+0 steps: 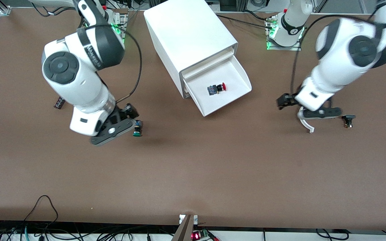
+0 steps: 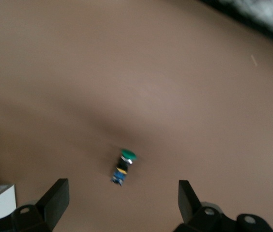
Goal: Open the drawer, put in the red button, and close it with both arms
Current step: 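Withdraw the right gripper while the left gripper reaches the drawer front, then push the drawer shut with the left gripper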
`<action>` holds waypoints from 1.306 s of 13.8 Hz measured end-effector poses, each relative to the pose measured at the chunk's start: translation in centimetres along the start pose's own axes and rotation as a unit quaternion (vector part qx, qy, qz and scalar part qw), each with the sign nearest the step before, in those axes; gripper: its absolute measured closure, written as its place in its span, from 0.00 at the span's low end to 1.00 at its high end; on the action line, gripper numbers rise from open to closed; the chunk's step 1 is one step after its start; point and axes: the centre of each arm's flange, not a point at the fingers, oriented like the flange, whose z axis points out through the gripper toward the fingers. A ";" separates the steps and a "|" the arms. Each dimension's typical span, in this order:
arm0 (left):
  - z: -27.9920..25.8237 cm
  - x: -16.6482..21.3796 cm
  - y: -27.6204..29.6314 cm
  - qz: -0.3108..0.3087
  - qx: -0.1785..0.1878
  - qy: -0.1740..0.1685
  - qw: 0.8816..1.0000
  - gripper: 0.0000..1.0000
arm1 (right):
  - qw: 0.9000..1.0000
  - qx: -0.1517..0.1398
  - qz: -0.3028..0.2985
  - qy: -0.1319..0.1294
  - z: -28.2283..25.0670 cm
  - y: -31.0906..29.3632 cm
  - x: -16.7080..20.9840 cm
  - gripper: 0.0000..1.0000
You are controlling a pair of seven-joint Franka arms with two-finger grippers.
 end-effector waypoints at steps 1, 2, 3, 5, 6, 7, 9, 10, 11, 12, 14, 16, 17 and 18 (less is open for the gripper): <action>1.8 -0.3 1.4 -0.019 -0.005 0.002 1.000 0.00 | 0.998 -0.013 0.065 -0.022 1.0 1.9 -0.4 0.00; 3.5 -0.4 2.4 -0.037 -0.009 0.002 0.999 0.00 | 0.991 -0.028 0.120 -0.046 1.7 3.8 -1.0 0.00; 5.2 -0.4 3.2 -0.057 -0.015 0.003 0.998 0.00 | 0.983 -0.043 0.164 -0.067 2.1 5.8 -1.6 0.00; 8.5 -0.4 5.2 -0.092 -0.026 0.003 0.995 0.00 | 0.970 -0.065 0.221 -0.075 1.3 10.5 -2.6 0.00; 10.0 -0.7 6.3 -0.104 -0.030 0.000 0.994 0.00 | 0.965 -0.071 0.242 -0.069 0.1 12.7 -3.2 0.00; 11.3 -1.1 7.3 -0.113 -0.032 -0.003 0.993 0.00 | 0.961 -0.075 0.260 -0.060 -1.5 14.7 -3.8 0.00; 13.2 -2.2 9.1 -0.127 -0.035 -0.006 0.991 0.00 | 0.954 -0.071 0.287 -0.040 -4.7 18.1 -5.5 0.00; 13.9 -3.0 9.8 -0.133 -0.036 -0.007 0.990 0.00 | 0.954 -0.064 0.291 -0.035 -6.1 19.5 -6.4 0.00; 14.5 -3.7 10.5 -0.139 -0.035 -0.009 0.990 0.00 | 0.957 -0.055 0.283 -0.036 -7.0 21.0 -7.5 0.00; 14.9 -4.5 11.1 -0.142 -0.033 -0.012 0.989 0.00 | 0.960 -0.048 0.272 -0.039 -7.3 22.4 -8.7 0.00; 15.7 -6.0 12.1 -0.140 -0.027 -0.020 0.990 0.00 | 0.964 -0.040 0.258 -0.050 -6.5 24.9 -11.7 0.00; 16.6 -8.1 13.5 -0.124 -0.023 -0.033 0.992 0.00 | 0.969 -0.036 0.238 -0.050 -5.5 25.6 -14.1 0.00; 16.9 -9.4 14.4 -0.113 -0.022 -0.039 0.993 0.00 | 0.971 -0.034 0.229 -0.052 -5.3 25.4 -15.0 0.00; 17.2 -10.8 15.3 -0.102 -0.022 -0.045 0.993 0.00 | 0.973 -0.033 0.224 -0.051 -5.4 25.2 -15.5 0.00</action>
